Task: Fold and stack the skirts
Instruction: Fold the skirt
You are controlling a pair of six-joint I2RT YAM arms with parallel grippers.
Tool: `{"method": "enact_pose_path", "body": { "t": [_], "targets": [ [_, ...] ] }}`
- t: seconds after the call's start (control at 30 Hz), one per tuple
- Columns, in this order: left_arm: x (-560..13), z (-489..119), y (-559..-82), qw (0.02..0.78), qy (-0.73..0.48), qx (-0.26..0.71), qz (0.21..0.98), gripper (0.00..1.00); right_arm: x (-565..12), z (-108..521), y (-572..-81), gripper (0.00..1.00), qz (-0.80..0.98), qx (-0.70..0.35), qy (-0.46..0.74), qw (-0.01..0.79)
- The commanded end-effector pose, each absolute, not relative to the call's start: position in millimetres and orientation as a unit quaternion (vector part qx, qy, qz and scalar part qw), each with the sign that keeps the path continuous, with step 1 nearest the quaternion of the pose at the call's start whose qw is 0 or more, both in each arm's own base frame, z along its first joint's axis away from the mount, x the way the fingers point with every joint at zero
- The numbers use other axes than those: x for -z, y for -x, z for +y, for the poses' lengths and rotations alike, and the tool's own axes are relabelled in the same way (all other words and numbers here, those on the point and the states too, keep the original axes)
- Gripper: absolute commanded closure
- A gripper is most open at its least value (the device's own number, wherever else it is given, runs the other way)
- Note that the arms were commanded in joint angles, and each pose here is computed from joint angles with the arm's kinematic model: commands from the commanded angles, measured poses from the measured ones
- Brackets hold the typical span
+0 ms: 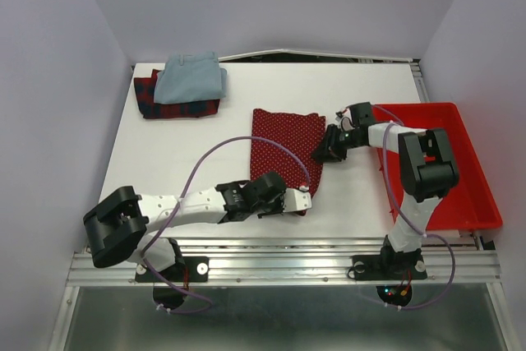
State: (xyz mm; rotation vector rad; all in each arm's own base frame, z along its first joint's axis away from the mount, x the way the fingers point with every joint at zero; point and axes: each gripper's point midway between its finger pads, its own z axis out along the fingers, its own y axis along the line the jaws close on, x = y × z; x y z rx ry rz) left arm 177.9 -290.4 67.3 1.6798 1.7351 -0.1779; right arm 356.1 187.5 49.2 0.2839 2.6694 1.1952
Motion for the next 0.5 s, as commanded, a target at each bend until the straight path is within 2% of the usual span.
{"method": "enact_pose_path", "body": {
  "t": [0.0,0.47],
  "targets": [
    [-89,-297,-171,0.356,-0.646,0.092,0.669,1.0,-30,181,-355,0.62,0.912,-0.385,-0.042,0.134],
    [-141,-302,-176,0.371,-0.657,0.087,0.65,1.0,-3,173,-323,0.71,0.935,-0.339,0.016,0.098]
  ]
}}
